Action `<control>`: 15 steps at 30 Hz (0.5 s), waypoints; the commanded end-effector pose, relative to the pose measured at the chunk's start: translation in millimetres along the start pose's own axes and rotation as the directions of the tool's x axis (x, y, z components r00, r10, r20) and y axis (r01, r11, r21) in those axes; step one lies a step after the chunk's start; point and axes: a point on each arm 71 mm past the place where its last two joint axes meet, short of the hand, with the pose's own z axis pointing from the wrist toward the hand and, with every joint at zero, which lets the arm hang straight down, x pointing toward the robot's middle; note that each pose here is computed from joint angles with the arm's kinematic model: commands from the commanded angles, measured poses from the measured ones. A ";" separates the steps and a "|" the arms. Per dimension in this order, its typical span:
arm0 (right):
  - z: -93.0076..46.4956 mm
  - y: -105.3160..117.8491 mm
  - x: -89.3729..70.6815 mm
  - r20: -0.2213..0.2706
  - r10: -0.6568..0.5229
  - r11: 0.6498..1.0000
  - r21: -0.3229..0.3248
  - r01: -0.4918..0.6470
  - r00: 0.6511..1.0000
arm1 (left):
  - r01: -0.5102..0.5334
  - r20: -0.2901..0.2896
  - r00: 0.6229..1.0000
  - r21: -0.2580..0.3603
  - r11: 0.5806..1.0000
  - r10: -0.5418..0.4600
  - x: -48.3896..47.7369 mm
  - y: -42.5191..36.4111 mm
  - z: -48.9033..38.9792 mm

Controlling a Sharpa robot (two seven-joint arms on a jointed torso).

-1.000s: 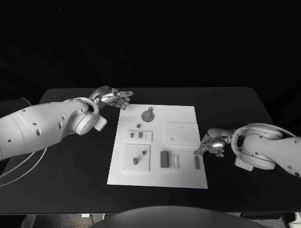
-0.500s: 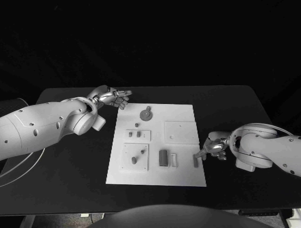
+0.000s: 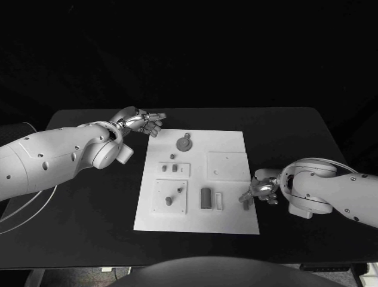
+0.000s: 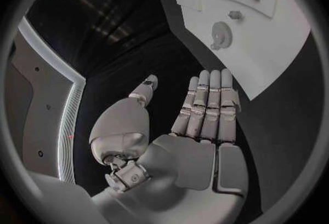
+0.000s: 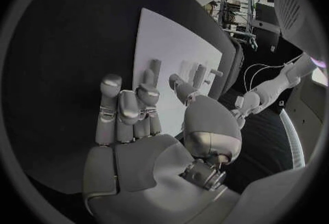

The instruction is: Assemble the parts on the task board

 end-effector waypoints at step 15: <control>7.0 1.1 5.1 0.006 -0.060 0.998 0.019 0.060 0.998 | 0.001 -0.013 1.000 0.011 1.000 -0.001 1.5 -1.8 0.2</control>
